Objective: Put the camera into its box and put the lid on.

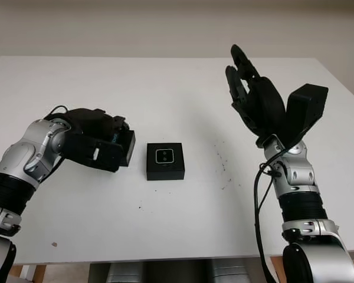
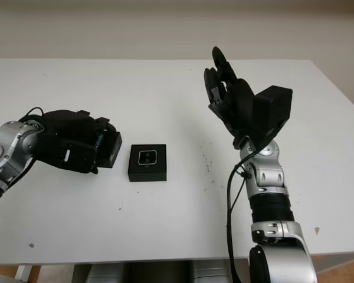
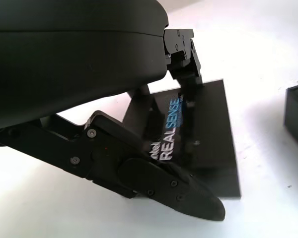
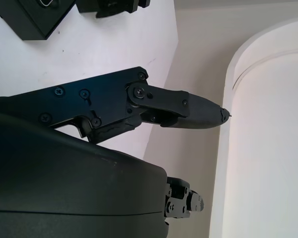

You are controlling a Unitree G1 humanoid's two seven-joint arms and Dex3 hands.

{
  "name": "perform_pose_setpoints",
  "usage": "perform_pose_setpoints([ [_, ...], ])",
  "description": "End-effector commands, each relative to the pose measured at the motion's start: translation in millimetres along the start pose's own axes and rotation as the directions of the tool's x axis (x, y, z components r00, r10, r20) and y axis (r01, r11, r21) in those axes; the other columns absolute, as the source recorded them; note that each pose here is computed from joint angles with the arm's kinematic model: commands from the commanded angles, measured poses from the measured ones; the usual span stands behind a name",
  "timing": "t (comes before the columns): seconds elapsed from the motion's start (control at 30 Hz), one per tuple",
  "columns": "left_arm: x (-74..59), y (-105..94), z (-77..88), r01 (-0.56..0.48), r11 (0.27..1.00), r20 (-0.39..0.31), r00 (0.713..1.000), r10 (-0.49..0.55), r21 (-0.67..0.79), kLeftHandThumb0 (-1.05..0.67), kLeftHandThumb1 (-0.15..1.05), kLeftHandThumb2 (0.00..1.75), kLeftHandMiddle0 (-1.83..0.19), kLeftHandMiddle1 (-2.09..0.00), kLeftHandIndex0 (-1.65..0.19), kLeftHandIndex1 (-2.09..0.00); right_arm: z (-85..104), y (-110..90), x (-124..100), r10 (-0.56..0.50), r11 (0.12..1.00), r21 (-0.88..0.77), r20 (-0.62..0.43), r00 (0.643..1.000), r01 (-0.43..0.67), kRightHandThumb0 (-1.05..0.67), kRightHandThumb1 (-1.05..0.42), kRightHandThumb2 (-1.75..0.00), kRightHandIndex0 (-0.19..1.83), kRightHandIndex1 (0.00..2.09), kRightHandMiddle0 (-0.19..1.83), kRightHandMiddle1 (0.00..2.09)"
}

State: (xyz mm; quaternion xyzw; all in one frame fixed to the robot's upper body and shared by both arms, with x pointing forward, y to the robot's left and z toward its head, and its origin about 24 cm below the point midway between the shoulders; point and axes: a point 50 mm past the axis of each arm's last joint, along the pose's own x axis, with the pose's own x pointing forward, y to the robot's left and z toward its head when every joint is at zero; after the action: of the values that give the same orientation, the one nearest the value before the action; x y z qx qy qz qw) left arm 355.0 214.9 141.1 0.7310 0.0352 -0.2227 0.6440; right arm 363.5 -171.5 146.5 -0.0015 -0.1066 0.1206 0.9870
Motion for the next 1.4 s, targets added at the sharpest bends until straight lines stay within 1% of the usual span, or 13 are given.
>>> perform_pose_setpoints([
  [0.0, -0.7, -2.0, -2.3, -0.051, 0.999, 0.006, 0.999, 0.051, -0.015, -0.70, 0.96, 0.06, 0.19, -1.78, 0.19, -1.69, 5.9, -1, 0, -0.005, 1.000, -0.008, 0.033, 0.999, 0.006, -0.60, -1.05, -0.53, -0.06, 0.07, -0.05, 0.08],
  [0.1, -0.7, -9.0, -1.9, -0.091, 0.996, 0.008, 0.996, 0.091, 0.011, -0.57, 1.01, 0.07, 0.19, -1.87, 0.19, -1.72, 5.9, 0, 0, -0.005, 1.000, -0.007, 0.035, 0.999, 0.005, -0.60, -1.05, -0.52, -0.05, 0.07, -0.05, 0.08],
  [0.2, -0.4, -13.9, -1.0, -0.111, 0.993, 0.013, 0.994, 0.110, 0.052, -0.48, 1.04, 0.11, 0.09, -1.89, 0.08, -1.78, 6.0, 0, -1, -0.005, 1.000, -0.004, 0.035, 0.999, 0.006, -0.60, -1.05, -0.52, -0.05, 0.07, -0.05, 0.08],
  [0.33, -0.1, -21.2, -1.0, -0.125, 0.991, 0.023, 0.992, 0.124, 0.054, -0.40, 1.05, 0.16, -0.11, -2.08, -0.03, -1.90, 6.0, -1, -2, -0.003, 1.000, -0.010, 0.039, 0.999, 0.003, -0.59, -1.05, -0.51, -0.05, 0.07, -0.05, 0.08],
  [0.53, -2.0, -25.7, -3.5, -0.124, 0.991, 0.006, 0.992, 0.124, 0.048, -0.33, 1.05, 0.22, -0.13, -2.09, 0.08, -2.00, 5.1, 0, -2, -0.006, 1.000, 0.002, 0.042, 0.999, 0.006, -0.60, -1.05, -0.50, -0.03, 0.08, -0.02, 0.09],
  [0.6, -2.5, -23.8, -3.8, -0.127, 0.991, -0.005, 0.992, 0.128, 0.052, -0.31, 1.05, 0.21, -0.28, -2.09, 0.06, -1.92, 5.0, 1, -3, -0.004, 1.000, 0.001, 0.039, 0.999, 0.004, -0.59, -1.05, -0.50, -0.03, 0.07, -0.02, 0.09],
  [0.7, -5.7, -7.7, -5.0, -0.136, 0.991, -0.037, 0.990, 0.135, -0.018, -0.27, 1.05, 0.21, -0.24, -2.09, -0.04, -1.77, 3.7, 1, -3, 0.008, 1.000, 0.004, 0.034, 0.999, -0.008, -0.58, -1.05, -0.51, -0.05, 0.06, -0.04, 0.09],
  [0.77, -7.8, 4.3, -4.5, -0.143, 0.986, -0.057, 0.989, 0.139, -0.082, -0.25, 1.05, 0.22, -0.33, -2.09, -0.02, -2.01, 3.5, 2, -3, 0.013, 1.000, 0.004, 0.032, 0.999, -0.013, -0.57, -1.05, -0.52, -0.05, 0.06, -0.04, 0.09],
  [0.97, -14.9, 37.1, -0.3, -0.133, 0.970, -0.073, 0.990, 0.120, -0.202, -0.27, 1.05, 0.24, -0.37, -2.09, -0.09, -2.09, 3.9, 6, -4, 0.029, 0.999, -0.017, 0.006, 1.000, -0.029, -0.58, -1.05, -0.53, -0.07, 0.05, -0.06, 0.08],
  [1.03, -18.1, 50.9, 4.0, -0.113, 0.974, -0.073, 0.992, 0.100, -0.199, -0.28, 1.05, 0.23, -0.29, -2.09, -0.07, -2.09, 2.3, 7, -4, 0.038, 0.999, -0.019, 0.000, 0.999, -0.038, -0.58, -1.05, -0.53, -0.08, 0.05, -0.07, 0.07],
  [1.1, -20.5, 58.8, 7.3, -0.102, 0.976, -0.078, 0.993, 0.088, -0.191, -0.29, 1.05, 0.22, -0.16, -2.09, -0.03, -1.97, 1.1, 9, -5, 0.043, 0.999, -0.018, -0.005, 0.999, -0.043, -0.58, -1.05, -0.53, -0.08, 0.04, -0.08, 0.07],
  [1.2, -22.3, 67.6, 12.3, -0.087, 0.978, -0.084, 0.994, 0.072, -0.187, -0.29, 1.05, 0.21, -0.12, -2.09, -0.04, -1.92, -1.8, 13, -4, 0.048, 0.999, -0.008, -0.011, 0.999, -0.048, -0.58, -1.05, -0.55, -0.10, 0.04, -0.11, 0.05],
  [1.37, -21.5, 76.4, 21.9, -0.041, 0.982, -0.067, 0.997, 0.029, -0.183, -0.30, 1.05, 0.22, -0.25, -2.09, -0.06, -2.07, -6.4, 21, -4, 0.048, 0.999, 0.005, -0.032, 0.998, -0.047, -0.64, -1.05, -0.60, -0.13, 0.03, -0.14, 0.04],
])
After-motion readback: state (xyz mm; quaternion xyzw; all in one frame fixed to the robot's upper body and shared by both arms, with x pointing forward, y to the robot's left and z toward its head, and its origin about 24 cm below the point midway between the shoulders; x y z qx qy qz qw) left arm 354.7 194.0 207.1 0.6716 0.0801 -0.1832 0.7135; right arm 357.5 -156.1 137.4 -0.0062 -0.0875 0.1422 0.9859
